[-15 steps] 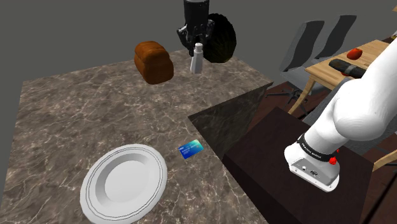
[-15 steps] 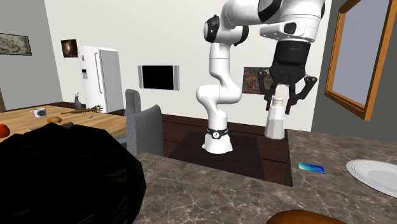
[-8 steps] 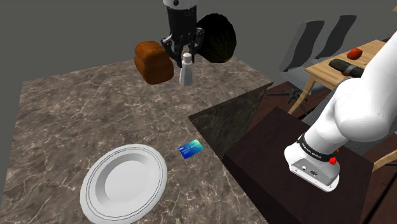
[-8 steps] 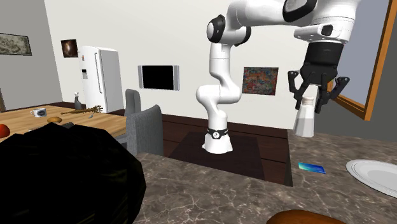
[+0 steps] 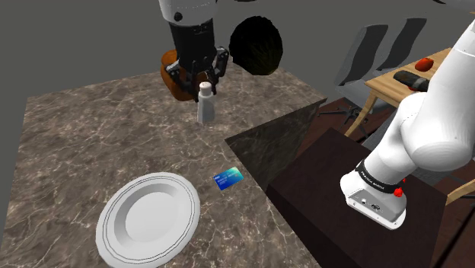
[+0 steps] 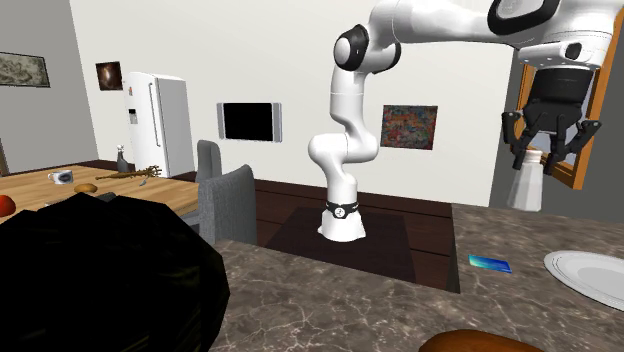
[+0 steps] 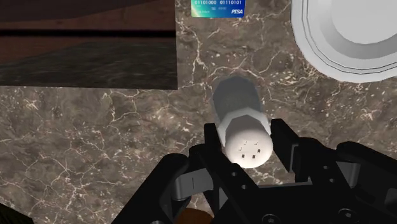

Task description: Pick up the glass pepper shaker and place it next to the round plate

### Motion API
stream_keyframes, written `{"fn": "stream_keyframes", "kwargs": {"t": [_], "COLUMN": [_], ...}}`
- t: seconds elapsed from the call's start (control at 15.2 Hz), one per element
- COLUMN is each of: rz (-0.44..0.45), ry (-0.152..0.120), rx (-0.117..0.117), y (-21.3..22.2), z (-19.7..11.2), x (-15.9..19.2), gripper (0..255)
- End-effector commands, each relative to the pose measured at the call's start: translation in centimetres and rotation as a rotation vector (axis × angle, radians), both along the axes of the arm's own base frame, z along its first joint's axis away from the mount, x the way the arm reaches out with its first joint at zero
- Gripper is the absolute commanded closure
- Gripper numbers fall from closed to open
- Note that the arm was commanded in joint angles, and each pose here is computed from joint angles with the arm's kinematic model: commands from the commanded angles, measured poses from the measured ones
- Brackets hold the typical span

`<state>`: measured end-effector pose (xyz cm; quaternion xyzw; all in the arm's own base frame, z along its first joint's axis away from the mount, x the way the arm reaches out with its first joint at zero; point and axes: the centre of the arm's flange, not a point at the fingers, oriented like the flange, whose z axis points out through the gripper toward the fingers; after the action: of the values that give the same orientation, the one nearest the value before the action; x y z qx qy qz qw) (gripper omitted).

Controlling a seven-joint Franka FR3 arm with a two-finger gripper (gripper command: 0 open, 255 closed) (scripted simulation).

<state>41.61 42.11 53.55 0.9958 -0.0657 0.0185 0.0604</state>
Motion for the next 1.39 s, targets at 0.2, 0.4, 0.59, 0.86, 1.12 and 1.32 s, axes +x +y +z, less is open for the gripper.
{"fn": "stream_keyframes", "kwargs": {"t": [0.2, 0.4, 0.59, 0.86, 1.12, 1.32], "rz": [-0.001, -0.001, -0.001, -0.001, -0.001, -0.001], "ry": [0.0, 0.0, 0.0, 0.0, 0.0, 0.0], "rx": [0.0, 0.0, 0.0, 0.0, 0.0, 0.0], "y": [2.3, 2.3, 2.3, 2.3, 2.3, 2.3], "z": [-1.4, -2.9, -4.5, -6.6, -8.8, -10.3], "x": [-1.1, -1.1, -1.1, -1.1, -1.1, -1.1], "gripper": [255, 255, 255, 255, 255, 255]}}
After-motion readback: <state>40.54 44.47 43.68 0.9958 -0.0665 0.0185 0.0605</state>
